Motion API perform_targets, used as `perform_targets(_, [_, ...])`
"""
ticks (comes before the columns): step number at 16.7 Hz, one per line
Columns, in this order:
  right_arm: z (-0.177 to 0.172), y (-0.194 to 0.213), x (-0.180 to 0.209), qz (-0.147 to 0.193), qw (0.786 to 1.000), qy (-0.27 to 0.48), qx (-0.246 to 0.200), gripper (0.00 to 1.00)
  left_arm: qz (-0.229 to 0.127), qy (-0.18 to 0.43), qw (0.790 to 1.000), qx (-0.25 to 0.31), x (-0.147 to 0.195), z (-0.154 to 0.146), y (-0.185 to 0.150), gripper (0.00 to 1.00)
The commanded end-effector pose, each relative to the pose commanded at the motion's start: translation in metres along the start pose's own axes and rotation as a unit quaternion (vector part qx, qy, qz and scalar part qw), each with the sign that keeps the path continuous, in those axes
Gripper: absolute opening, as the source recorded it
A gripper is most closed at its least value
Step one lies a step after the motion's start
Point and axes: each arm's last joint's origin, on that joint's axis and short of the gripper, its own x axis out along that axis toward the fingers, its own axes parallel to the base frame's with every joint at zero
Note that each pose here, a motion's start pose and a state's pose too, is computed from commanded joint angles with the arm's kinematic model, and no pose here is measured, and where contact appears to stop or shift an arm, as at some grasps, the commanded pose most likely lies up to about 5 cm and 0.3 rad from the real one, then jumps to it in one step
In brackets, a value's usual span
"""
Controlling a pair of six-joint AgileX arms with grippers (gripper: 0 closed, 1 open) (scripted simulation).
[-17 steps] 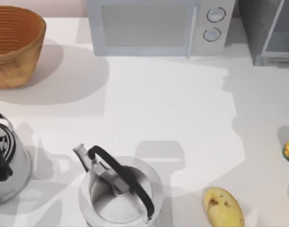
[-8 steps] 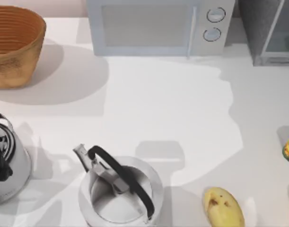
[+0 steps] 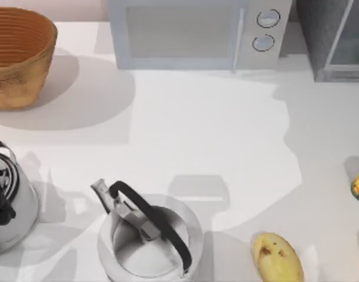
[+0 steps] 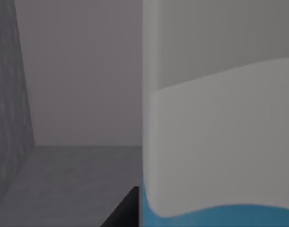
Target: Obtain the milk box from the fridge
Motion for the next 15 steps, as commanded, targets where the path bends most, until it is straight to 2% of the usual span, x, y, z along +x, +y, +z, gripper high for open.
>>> perform_targets(4, [0.0000,0.0000,0.0000,0.000,1.000,0.000,0.000,0.02,0.000,0.000,1.000,0.000,0.0000,0.0000,0.0000,1.00])
perform_targets(15, [0.0067,-0.0006,0.0002,0.000,1.000,-0.003,0.000,0.00,0.000,0.000,1.000,0.000,0.0000,0.0000,0.0000,1.00])
